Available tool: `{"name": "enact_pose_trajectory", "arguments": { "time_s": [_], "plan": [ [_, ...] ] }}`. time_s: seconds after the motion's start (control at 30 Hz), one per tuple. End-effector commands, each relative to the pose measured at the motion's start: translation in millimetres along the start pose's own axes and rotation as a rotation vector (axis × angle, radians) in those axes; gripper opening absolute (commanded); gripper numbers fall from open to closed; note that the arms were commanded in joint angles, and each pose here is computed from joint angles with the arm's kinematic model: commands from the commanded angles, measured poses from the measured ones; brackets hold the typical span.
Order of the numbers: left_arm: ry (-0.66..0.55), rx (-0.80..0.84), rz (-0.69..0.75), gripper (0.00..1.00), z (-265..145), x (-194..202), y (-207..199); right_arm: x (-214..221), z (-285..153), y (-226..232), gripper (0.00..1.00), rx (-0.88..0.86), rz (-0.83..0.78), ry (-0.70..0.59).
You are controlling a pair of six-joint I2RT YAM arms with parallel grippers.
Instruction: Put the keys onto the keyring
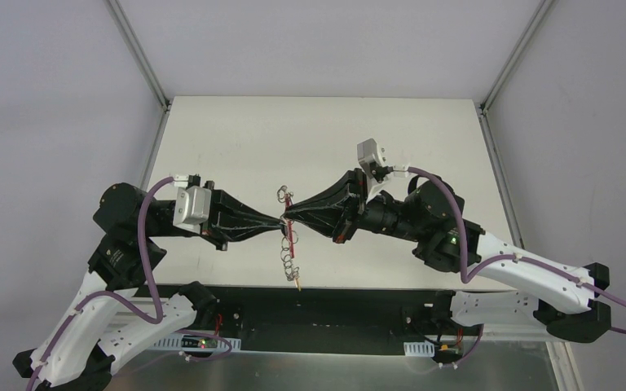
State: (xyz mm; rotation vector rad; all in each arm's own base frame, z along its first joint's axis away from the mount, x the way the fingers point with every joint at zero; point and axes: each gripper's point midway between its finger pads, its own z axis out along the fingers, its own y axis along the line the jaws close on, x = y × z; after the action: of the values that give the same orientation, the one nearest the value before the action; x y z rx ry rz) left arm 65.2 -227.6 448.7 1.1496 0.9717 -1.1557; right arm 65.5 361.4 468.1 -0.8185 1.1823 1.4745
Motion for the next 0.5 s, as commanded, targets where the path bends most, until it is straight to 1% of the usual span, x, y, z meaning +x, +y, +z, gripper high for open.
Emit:
{"name": "enact_pose_trajectory", "arguments": {
  "time_s": [0.0,0.07,0.1,0.17,0.33,0.47],
  "plan": [
    [-0.043,-0.005,0.018,0.18,1,-14,1,-42,-8,18,0.00,-0.048,-0.019,-0.136],
    [-0.049,-0.003,0.018,0.28,2,-17,0,-42,-8,19,0.00,-0.049,-0.020,-0.131],
    [-0.054,-0.001,0.020,0.31,1,-19,-1,-41,-8,19,0.00,-0.051,-0.020,-0.127],
    [-0.060,0.002,0.019,0.34,1,-21,-1,-40,-9,19,0.00,-0.052,-0.020,-0.123],
    [-0.077,0.024,0.008,0.36,5,-28,-3,-39,-7,20,0.00,-0.056,-0.024,-0.119],
    [-0.083,0.043,-0.011,0.35,7,-29,-4,-40,-6,19,0.00,-0.057,-0.035,-0.121]
  ]
}}
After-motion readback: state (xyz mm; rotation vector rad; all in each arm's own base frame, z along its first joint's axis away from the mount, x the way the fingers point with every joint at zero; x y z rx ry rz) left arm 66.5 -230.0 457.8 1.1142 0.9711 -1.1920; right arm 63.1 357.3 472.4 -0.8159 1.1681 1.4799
